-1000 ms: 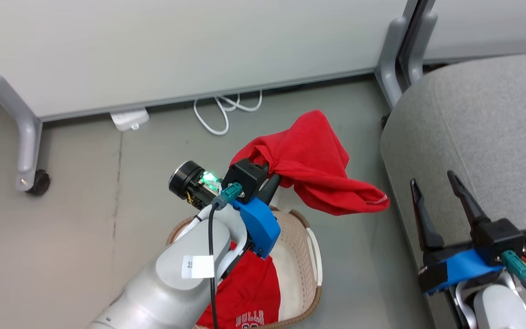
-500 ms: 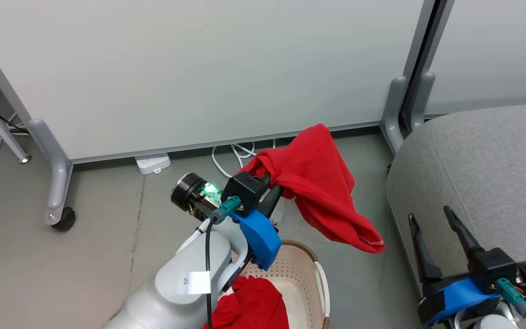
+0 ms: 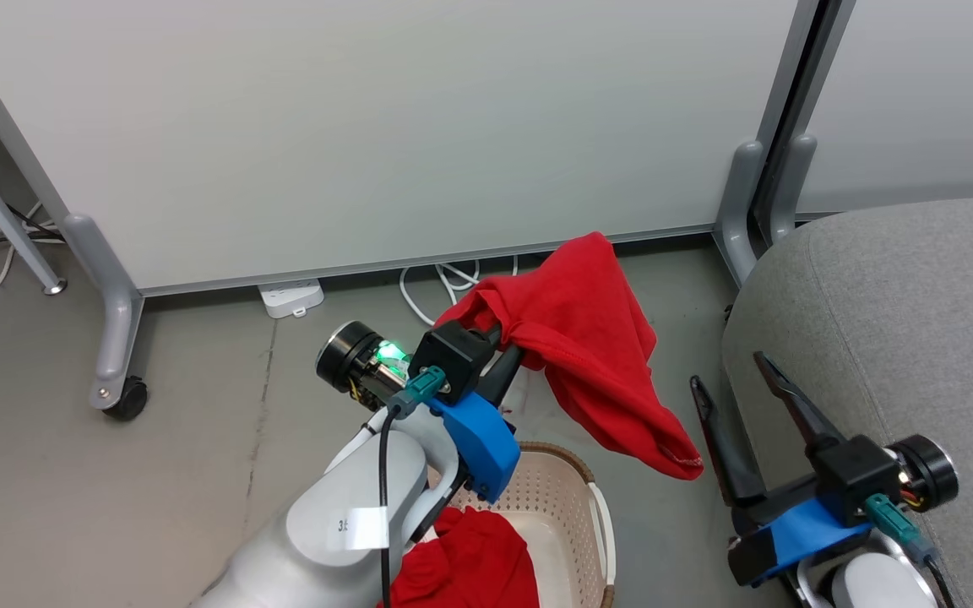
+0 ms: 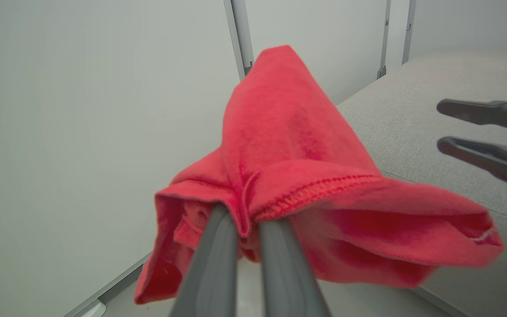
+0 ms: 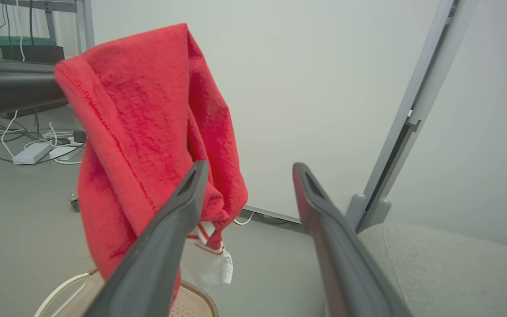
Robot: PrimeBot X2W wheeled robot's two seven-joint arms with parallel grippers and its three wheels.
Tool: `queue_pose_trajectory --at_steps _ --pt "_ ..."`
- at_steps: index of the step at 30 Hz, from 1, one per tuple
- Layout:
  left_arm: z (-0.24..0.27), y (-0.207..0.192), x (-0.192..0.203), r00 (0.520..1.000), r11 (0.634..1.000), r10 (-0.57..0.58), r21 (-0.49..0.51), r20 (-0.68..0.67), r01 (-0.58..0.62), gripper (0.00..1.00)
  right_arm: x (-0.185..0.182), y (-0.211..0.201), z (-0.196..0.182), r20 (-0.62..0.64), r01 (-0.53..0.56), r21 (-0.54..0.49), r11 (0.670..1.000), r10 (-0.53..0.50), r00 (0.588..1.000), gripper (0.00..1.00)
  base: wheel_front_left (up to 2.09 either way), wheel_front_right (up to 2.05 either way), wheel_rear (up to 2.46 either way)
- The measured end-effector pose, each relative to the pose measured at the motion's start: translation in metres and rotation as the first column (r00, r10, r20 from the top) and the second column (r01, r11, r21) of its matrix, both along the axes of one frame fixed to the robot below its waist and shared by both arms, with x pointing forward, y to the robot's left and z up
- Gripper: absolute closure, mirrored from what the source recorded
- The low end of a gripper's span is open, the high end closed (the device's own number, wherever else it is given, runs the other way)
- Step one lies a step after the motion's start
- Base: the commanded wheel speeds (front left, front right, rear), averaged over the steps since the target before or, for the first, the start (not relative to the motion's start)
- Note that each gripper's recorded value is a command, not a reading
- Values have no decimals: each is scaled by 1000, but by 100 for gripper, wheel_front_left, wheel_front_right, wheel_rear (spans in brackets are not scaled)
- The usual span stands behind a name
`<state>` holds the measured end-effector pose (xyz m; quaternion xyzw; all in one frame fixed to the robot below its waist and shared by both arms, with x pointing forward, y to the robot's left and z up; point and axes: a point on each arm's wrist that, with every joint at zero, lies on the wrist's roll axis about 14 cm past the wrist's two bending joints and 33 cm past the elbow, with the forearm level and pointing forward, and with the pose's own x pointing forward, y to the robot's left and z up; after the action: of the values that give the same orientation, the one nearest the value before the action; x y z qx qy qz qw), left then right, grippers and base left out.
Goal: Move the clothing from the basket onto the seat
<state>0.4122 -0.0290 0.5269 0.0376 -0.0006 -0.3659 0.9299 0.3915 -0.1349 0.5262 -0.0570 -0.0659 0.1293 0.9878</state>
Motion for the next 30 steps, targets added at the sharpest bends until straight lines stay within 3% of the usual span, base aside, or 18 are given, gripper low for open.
queue_pose_trajectory --at_steps 8,14,30 --pt "-6 2 2 1000 1000 4 3 -11 -4 100 8 55 13 33 -184 -23 983 184 982 0 0 0 0" --pt "-6 3 4 1000 1000 9 1 -12 -9 100 2 86 2 1 -285 -35 958 286 958 0 0 0 0" --pt "-8 1 9 1000 1000 4 -1 -16 -4 100 28 98 -13 -44 -310 -144 940 307 951 0 0 0 0"
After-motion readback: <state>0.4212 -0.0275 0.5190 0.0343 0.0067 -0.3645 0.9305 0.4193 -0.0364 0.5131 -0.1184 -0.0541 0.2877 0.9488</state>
